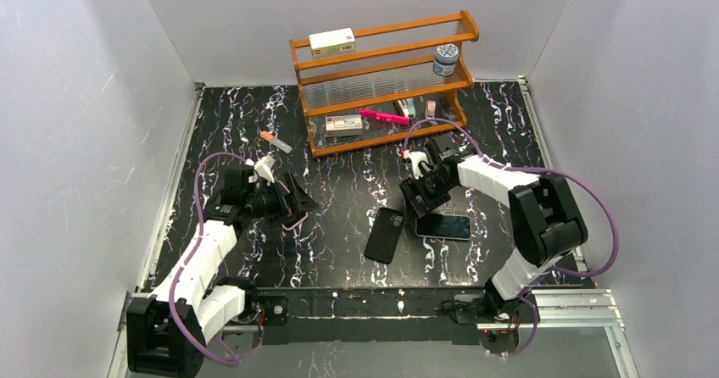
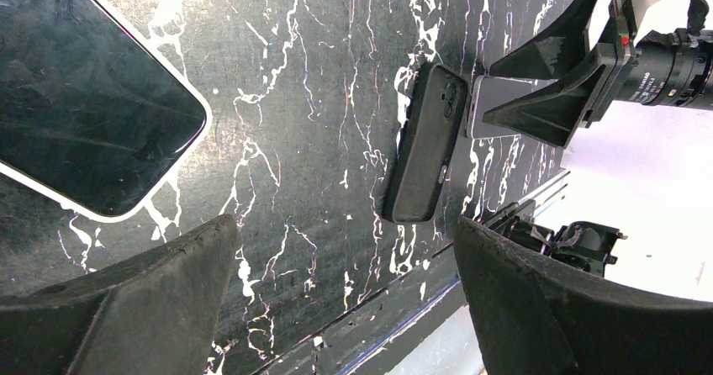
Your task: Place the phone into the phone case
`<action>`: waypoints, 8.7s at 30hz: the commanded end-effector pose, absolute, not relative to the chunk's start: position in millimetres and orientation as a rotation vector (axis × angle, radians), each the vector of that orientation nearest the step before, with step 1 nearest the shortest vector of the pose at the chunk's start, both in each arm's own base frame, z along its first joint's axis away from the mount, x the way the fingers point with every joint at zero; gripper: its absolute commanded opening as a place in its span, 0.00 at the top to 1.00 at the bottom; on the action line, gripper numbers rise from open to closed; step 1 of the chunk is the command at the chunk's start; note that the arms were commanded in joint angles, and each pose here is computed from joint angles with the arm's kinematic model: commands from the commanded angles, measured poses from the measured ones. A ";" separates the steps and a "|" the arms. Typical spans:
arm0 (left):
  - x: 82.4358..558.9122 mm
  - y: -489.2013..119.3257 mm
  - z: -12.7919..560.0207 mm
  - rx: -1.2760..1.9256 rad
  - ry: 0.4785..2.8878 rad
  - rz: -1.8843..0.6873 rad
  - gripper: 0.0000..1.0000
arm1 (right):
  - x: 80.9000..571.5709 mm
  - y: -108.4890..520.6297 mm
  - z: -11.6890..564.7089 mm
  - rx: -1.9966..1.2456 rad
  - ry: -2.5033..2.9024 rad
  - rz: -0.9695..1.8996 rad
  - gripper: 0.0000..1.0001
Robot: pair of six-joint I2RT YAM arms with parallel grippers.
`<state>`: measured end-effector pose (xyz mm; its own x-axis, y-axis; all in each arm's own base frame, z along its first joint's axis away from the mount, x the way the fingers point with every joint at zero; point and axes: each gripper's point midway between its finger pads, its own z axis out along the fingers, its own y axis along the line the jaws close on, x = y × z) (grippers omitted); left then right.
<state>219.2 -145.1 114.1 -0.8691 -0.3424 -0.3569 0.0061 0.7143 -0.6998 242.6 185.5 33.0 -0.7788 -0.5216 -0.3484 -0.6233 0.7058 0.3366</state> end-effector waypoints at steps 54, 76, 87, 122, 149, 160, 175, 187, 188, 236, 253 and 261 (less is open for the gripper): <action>218.1 -151.3 141.7 -0.164 2.370 -1.028 0.02 | 203.0 117.3 86.0 1.960 2.238 0.142 0.01; 218.1 -151.0 141.6 -0.164 2.370 -1.023 0.02 | 223.5 106.2 38.7 2.153 2.102 0.066 0.01; 218.0 -151.1 141.5 -0.165 2.371 -1.021 0.02 | 218.4 112.1 17.4 2.222 2.171 0.047 0.04; 216.5 -153.9 140.7 -0.150 2.379 -1.035 0.02 | 201.3 94.1 10.1 2.198 2.198 -0.212 0.04; 217.1 -152.7 138.0 -0.163 2.387 -1.021 0.02 | 203.6 85.2 42.8 1.488 2.586 -0.056 0.94; 211.6 -165.4 133.1 -0.136 2.416 -1.032 0.05 | 216.9 156.3 100.2 0.746 2.651 0.757 0.90; 200.8 -194.2 117.5 -0.068 2.460 -1.011 0.05 | 203.9 226.4 125.5 0.463 2.520 1.171 0.84; 198.7 -192.9 112.8 -0.076 2.468 -0.983 0.06 | 193.5 288.3 93.3 0.353 2.611 1.160 0.82; 198.2 -192.9 112.5 -0.076 2.470 -0.983 0.06 | 193.9 289.3 90.0 0.352 2.620 1.146 0.82; 205.7 -191.0 122.1 -0.057 2.484 -0.931 0.09 | 185.1 269.6 74.9 0.403 2.766 0.918 0.11; 214.5 -243.5 111.3 0.040 2.499 -0.960 0.29 | 188.7 237.7 85.5 0.353 2.670 0.859 0.10; 213.8 -284.5 96.3 0.131 2.484 -0.992 0.44 | 182.7 236.4 68.6 0.383 2.659 0.965 0.29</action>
